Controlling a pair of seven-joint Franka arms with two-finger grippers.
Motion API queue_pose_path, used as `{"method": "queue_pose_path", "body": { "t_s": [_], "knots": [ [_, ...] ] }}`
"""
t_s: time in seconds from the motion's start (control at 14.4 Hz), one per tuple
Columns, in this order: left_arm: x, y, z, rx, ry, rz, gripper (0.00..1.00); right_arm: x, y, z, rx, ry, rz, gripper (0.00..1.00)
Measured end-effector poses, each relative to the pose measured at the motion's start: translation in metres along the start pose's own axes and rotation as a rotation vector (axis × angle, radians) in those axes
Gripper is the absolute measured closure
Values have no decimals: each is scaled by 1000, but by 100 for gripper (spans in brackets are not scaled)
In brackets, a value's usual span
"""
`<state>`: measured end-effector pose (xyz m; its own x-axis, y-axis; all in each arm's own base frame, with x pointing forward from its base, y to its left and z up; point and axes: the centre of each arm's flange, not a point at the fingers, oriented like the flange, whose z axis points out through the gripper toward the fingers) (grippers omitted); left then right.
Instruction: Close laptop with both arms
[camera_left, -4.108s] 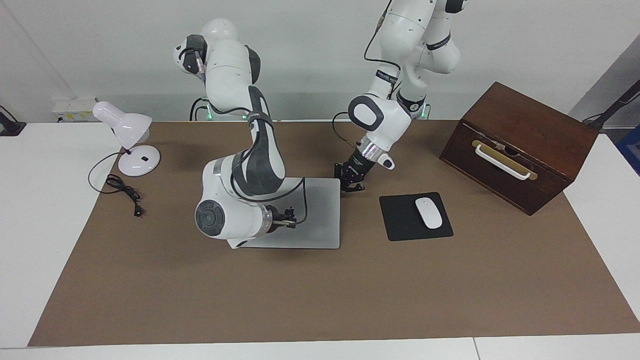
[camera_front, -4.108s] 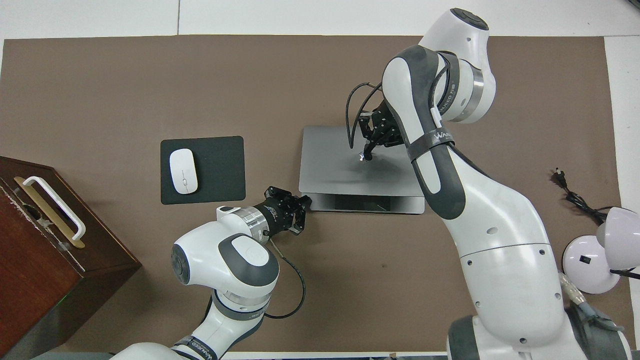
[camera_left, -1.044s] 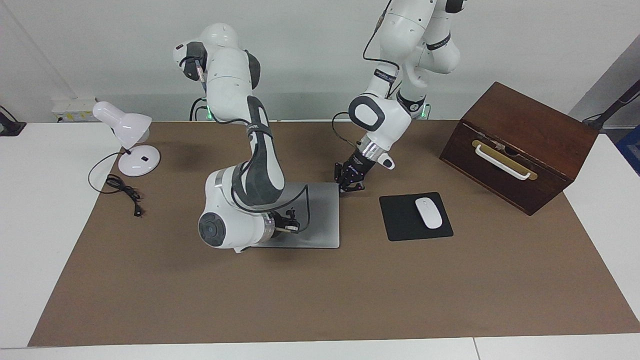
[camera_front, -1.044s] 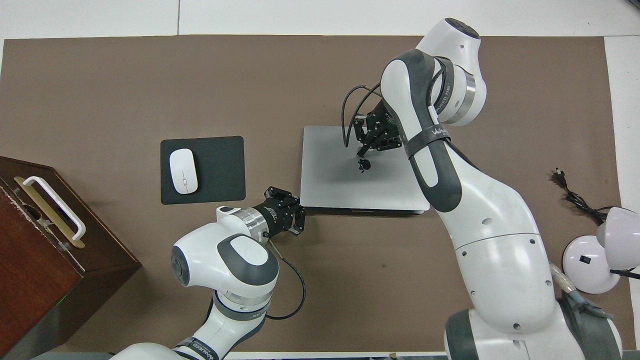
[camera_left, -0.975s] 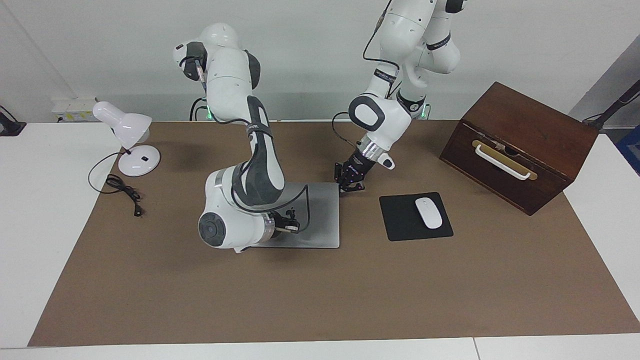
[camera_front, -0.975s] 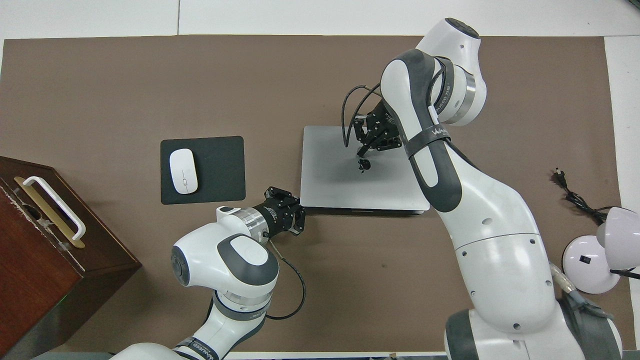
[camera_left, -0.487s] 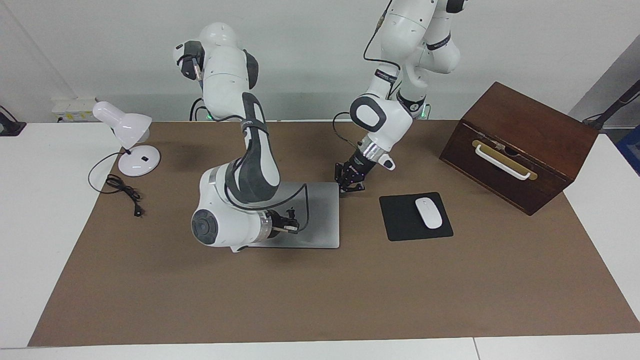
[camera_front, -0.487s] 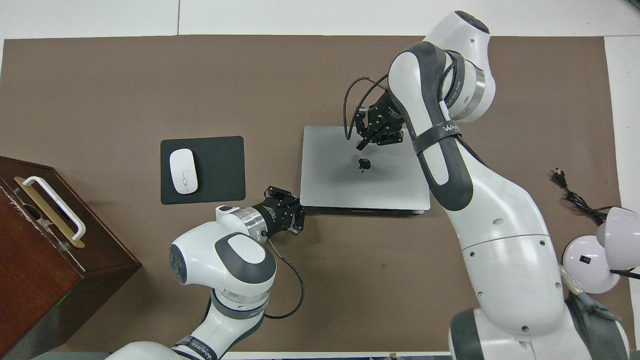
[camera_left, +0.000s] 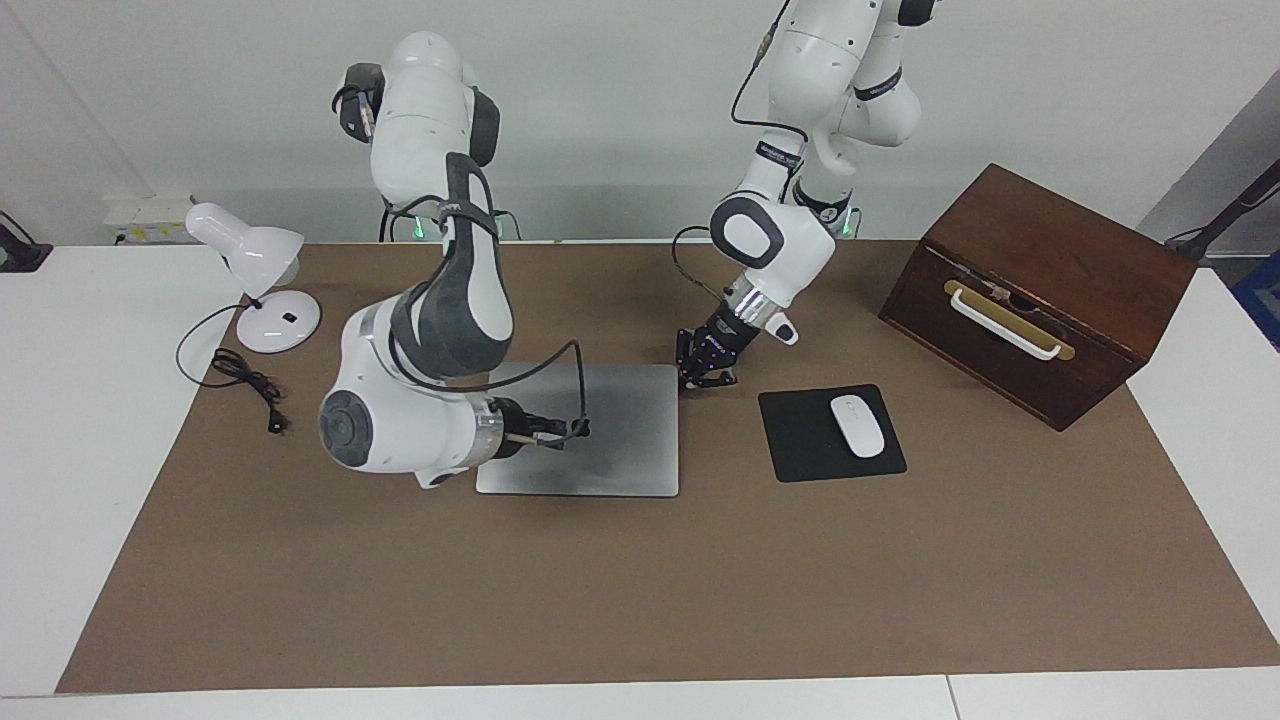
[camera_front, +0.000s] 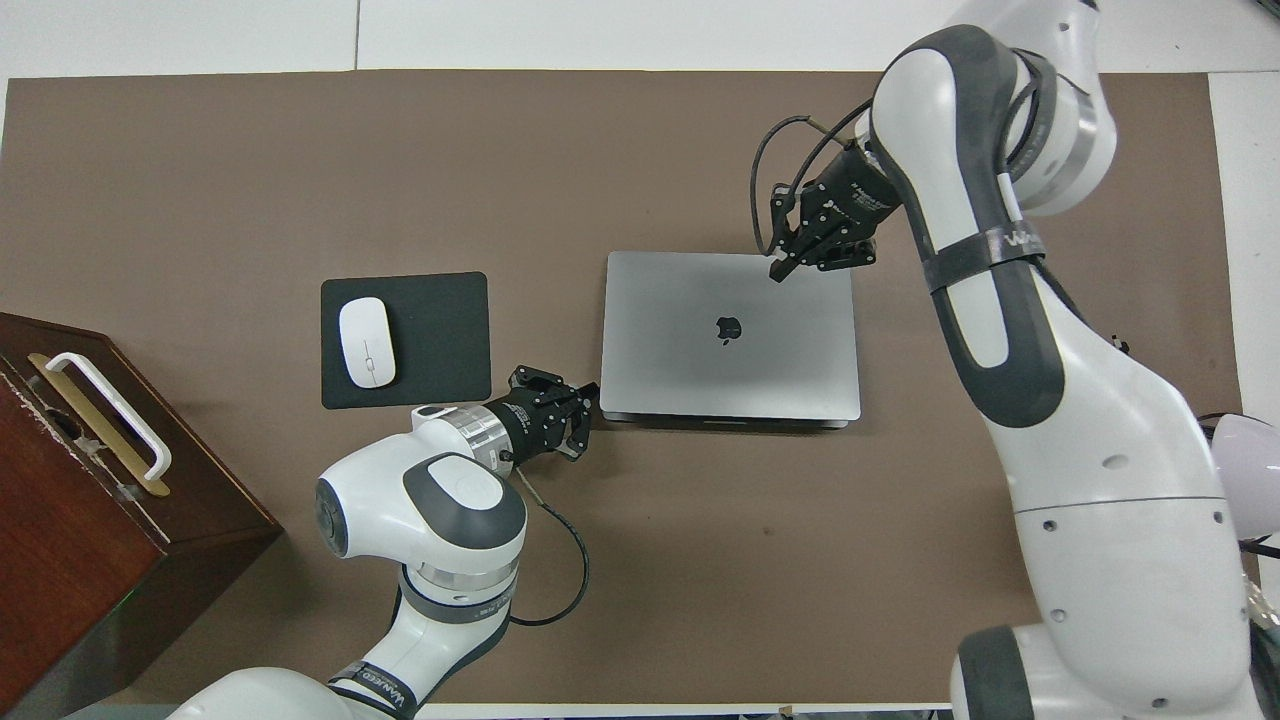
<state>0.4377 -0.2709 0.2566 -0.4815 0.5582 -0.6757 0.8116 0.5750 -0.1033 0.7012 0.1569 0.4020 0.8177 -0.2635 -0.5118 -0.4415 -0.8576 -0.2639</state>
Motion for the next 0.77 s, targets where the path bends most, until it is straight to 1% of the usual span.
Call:
{"method": "queue_pose_path", "body": {
  "t_s": [0.21,0.35,0.49,0.63,0.77],
  "knots": [
    [3,8,-3,-9,-1,-10,99,-21,23,-51,-43,53,-44,99],
    [2,10,-5,-13,-6,-12,99,-32,36,-77,-72,85,-79,99],
    [0,15,-9,-21,-13,-17,99,-44,47,-99,-85,103,-106,99],
    [-4,23,-14,-30,-29,-25,99,-61,60,-127,-135,150,-123,99],
    [-11,39,-25,-55,-56,-30,99,-84,73,-159,-190,206,-160,99]
  ]
}}
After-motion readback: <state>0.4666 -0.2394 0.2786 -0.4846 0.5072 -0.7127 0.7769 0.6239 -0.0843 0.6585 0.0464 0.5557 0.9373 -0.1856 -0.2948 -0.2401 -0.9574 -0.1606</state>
